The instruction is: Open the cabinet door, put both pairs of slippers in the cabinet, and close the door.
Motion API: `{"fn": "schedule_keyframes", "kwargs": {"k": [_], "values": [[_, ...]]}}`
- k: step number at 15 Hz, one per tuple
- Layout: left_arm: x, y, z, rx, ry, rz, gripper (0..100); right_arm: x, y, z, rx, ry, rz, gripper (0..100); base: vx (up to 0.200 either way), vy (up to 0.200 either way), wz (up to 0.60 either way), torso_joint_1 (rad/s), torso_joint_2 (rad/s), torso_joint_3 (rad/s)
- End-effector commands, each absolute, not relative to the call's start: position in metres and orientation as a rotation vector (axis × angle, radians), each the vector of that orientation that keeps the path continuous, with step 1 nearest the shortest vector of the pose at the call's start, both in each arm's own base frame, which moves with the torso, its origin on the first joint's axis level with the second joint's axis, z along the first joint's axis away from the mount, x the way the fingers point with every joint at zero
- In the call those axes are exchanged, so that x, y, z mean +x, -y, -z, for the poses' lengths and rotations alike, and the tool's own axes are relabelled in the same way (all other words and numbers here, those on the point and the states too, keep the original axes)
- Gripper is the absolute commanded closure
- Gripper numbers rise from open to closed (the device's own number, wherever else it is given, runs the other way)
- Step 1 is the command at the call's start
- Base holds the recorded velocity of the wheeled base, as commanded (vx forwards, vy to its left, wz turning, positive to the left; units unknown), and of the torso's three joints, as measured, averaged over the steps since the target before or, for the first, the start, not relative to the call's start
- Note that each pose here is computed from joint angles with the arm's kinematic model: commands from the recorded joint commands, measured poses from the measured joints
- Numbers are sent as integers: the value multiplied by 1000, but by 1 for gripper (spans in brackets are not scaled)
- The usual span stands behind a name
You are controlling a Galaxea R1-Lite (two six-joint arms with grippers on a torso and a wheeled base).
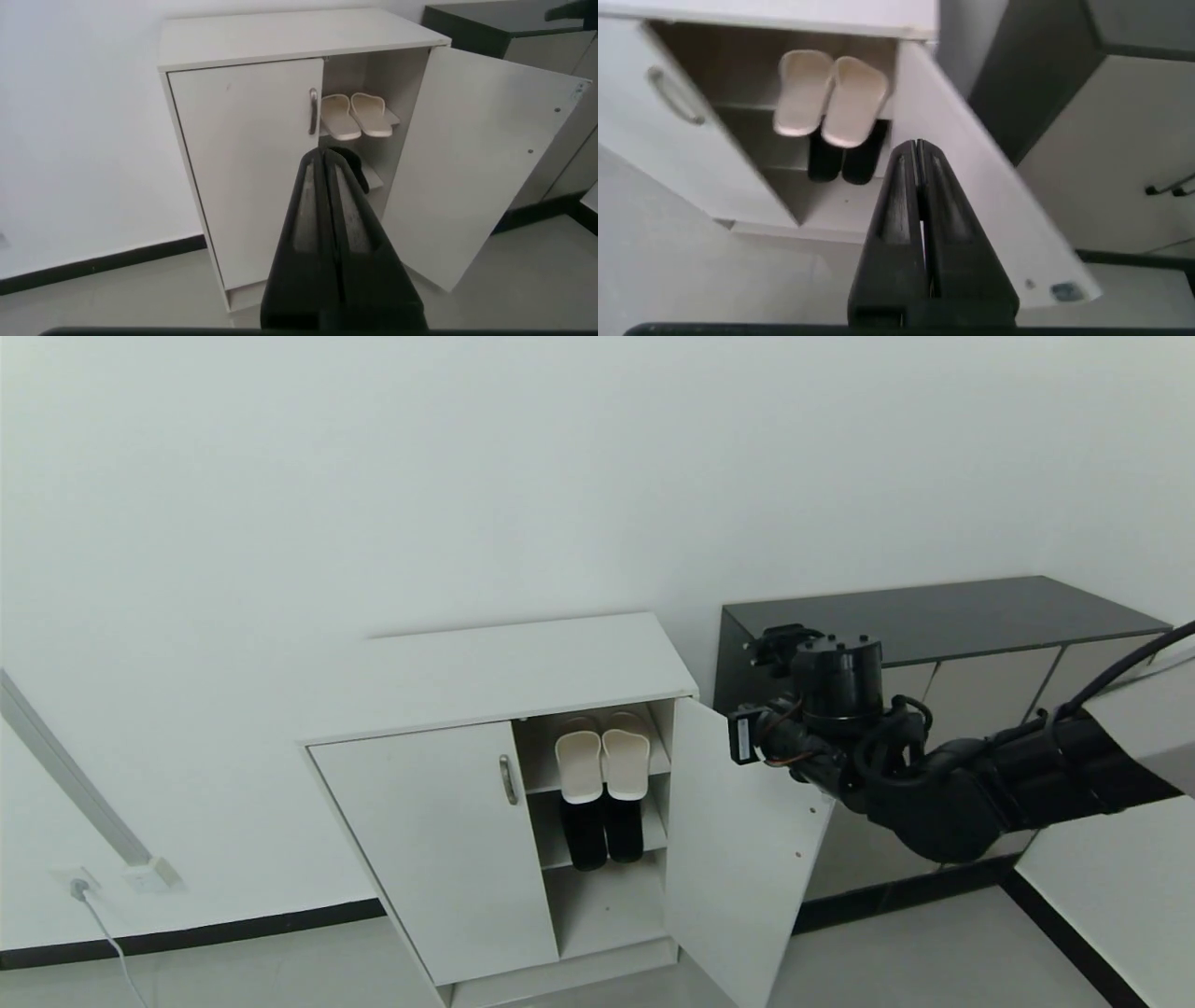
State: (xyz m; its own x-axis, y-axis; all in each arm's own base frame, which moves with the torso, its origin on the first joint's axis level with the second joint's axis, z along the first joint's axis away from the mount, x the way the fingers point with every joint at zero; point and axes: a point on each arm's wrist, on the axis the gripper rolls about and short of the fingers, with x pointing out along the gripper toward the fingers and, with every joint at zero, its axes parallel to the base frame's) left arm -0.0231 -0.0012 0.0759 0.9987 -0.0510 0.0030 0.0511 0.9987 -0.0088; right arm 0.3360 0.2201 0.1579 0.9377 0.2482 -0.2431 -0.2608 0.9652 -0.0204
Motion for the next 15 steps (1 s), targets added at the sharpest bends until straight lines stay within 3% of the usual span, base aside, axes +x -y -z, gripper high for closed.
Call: {"fn": "schedule_keyframes", "kwargs": {"k": [1, 15], "values": [[-23, 1, -76, -9, 1, 51, 100, 358, -216, -153, -44, -246, -231, 100, 0, 0, 0, 0, 0, 0], [-23, 1, -76, -11, 1, 51, 100, 389, -160, -100, -61, -391, -99, 100, 0, 0, 0, 0, 0, 0]]}}
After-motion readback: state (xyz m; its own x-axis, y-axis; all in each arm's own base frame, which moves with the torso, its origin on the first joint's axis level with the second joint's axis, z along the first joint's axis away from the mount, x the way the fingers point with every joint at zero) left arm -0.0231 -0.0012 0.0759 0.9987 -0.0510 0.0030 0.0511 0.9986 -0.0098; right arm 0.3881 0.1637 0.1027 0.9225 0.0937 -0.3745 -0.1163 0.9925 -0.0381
